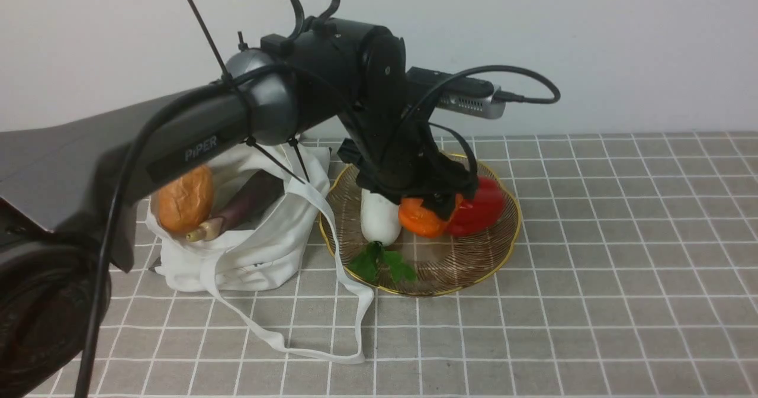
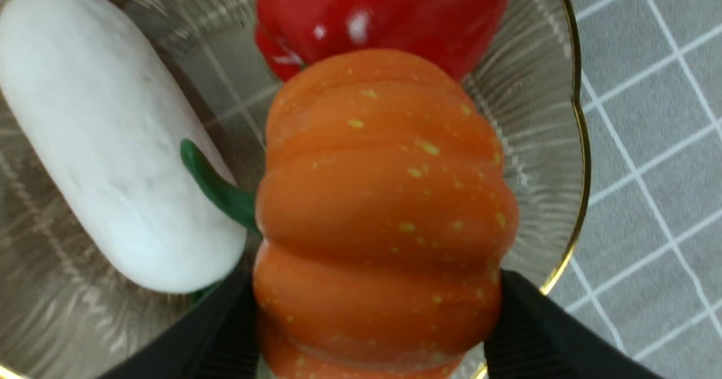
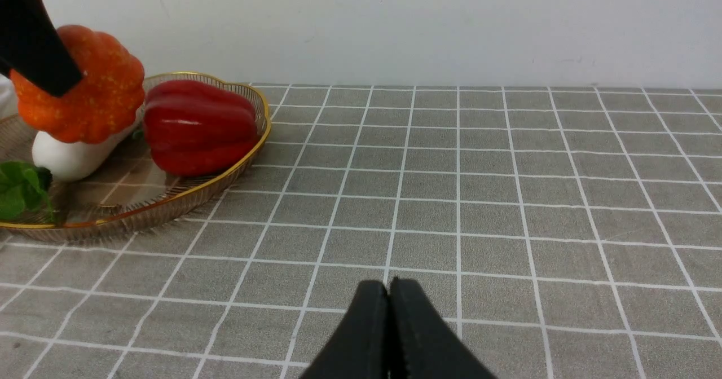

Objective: Take vegetables from bag on grey coffee tablecloth place on plate.

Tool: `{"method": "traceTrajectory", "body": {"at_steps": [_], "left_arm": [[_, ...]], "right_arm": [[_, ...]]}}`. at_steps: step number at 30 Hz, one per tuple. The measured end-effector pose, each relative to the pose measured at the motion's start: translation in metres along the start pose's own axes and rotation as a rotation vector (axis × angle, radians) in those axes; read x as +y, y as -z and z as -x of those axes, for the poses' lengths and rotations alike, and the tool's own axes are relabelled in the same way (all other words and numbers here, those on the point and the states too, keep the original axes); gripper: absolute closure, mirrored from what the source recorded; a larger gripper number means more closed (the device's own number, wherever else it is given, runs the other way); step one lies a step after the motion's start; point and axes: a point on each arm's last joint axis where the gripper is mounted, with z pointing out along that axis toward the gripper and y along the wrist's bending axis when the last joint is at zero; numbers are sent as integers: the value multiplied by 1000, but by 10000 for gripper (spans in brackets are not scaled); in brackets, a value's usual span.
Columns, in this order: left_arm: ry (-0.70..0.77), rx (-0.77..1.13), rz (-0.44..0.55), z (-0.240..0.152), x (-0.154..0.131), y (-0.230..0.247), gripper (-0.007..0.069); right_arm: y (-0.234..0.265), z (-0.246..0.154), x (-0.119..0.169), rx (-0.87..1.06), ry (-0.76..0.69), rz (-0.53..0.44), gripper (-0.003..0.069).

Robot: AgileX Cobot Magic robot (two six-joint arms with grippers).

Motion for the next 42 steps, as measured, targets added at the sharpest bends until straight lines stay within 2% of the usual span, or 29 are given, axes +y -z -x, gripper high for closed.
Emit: {"method": "traceTrajectory", "body": {"at_steps": [2,5,10,14,19,20,21,22,26,27,28,32,35,38,42], "left_arm": [[-1,9,0,-1,0,0,152],[-1,20,1,-2,0,0,62],[-1,25,2,-2,0,0,-38],[-7,20,-2,2,-3,17,-38],[-42,-47,23,10,-8,73,69],[-59,-70,46,10,-9,99,148],[-65,-82,53,10,-9,109,171],[-96,-114,103,6,-8,143,273],[-161,-230,204,-8,-5,210,554],[-161,-237,206,-9,-5,213,561],[-169,-278,215,-19,-6,236,603],[-166,-396,192,-66,-9,302,630],[-164,-427,173,-108,-8,327,630],[-158,-437,169,-149,-5,338,630],[-115,-468,129,-237,5,330,630]], "right_arm": [[0,0,0,0,0,0,674],[0,0,0,0,0,0,674],[0,0,0,0,0,0,674],[0,0,0,0,0,0,674],[0,0,0,0,0,0,674],[0,0,0,0,0,0,674],[0,0,0,0,0,0,674],[0,0,0,0,0,0,674],[0,0,0,0,0,0,674],[0,0,0,0,0,0,674],[0,0,0,0,0,0,674],[0,0,0,0,0,0,674],[0,0,0,0,0,0,674],[0,0,0,0,0,0,674],[0,0,0,0,0,0,674]]}}
